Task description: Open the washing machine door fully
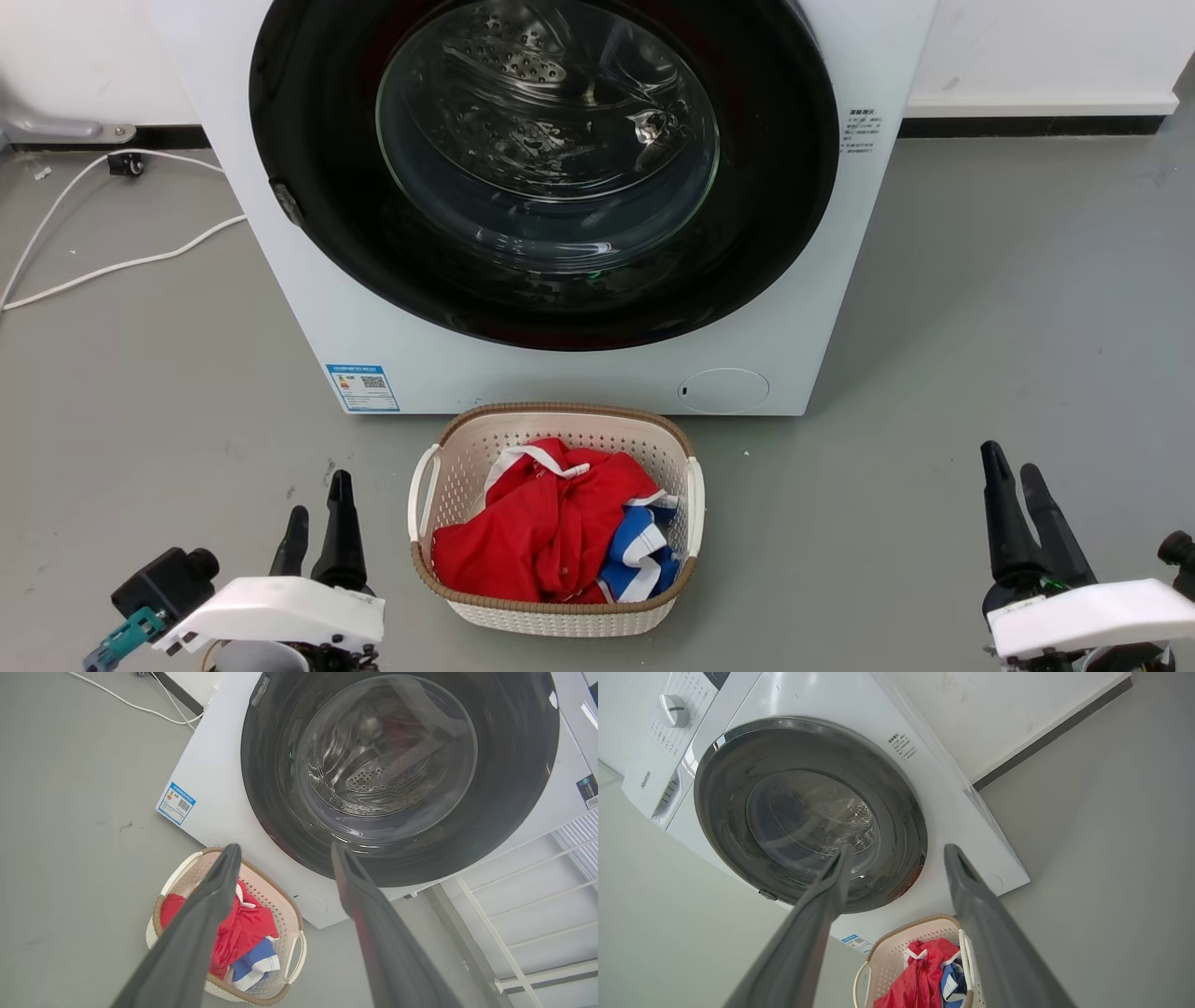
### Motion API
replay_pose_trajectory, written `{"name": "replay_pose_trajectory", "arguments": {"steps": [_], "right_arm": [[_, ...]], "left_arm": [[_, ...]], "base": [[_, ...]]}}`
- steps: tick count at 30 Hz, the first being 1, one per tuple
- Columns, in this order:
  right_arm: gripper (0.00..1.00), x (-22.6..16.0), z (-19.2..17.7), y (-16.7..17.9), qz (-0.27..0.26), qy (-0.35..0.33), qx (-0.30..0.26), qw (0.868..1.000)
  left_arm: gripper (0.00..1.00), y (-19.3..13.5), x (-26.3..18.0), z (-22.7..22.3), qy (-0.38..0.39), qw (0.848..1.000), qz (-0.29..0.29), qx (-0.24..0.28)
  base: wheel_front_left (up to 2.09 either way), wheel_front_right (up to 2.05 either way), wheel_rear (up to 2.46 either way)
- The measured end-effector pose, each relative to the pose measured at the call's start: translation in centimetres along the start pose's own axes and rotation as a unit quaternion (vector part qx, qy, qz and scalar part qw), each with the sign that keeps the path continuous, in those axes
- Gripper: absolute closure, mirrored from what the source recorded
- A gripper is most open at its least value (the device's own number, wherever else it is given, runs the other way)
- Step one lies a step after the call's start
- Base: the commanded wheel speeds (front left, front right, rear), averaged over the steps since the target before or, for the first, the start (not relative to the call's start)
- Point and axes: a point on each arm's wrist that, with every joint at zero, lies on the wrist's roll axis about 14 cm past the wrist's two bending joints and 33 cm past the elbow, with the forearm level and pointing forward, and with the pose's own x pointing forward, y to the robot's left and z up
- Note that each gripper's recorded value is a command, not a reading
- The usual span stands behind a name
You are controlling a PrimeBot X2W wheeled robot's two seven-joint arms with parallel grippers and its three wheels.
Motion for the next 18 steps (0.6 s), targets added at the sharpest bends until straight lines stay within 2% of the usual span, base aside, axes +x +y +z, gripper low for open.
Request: {"name": "replay_pose_trajectory", "arguments": {"steps": [4,18], "right_arm": [[0.00,-0.2,0.0,0.1,0.003,-0.001,-0.037,0.999],[0.00,-0.7,0.4,0.6,0.016,-0.013,-0.139,0.990]], "left_arm": [[0.00,0.0,-0.1,-0.1,0.000,0.999,0.003,0.044],[0.00,-1.4,-0.3,0.2,-0.021,0.989,-0.014,0.145]], "base": [[0.00,0.00,0.00],[0.00,0.00,0.00]]}}
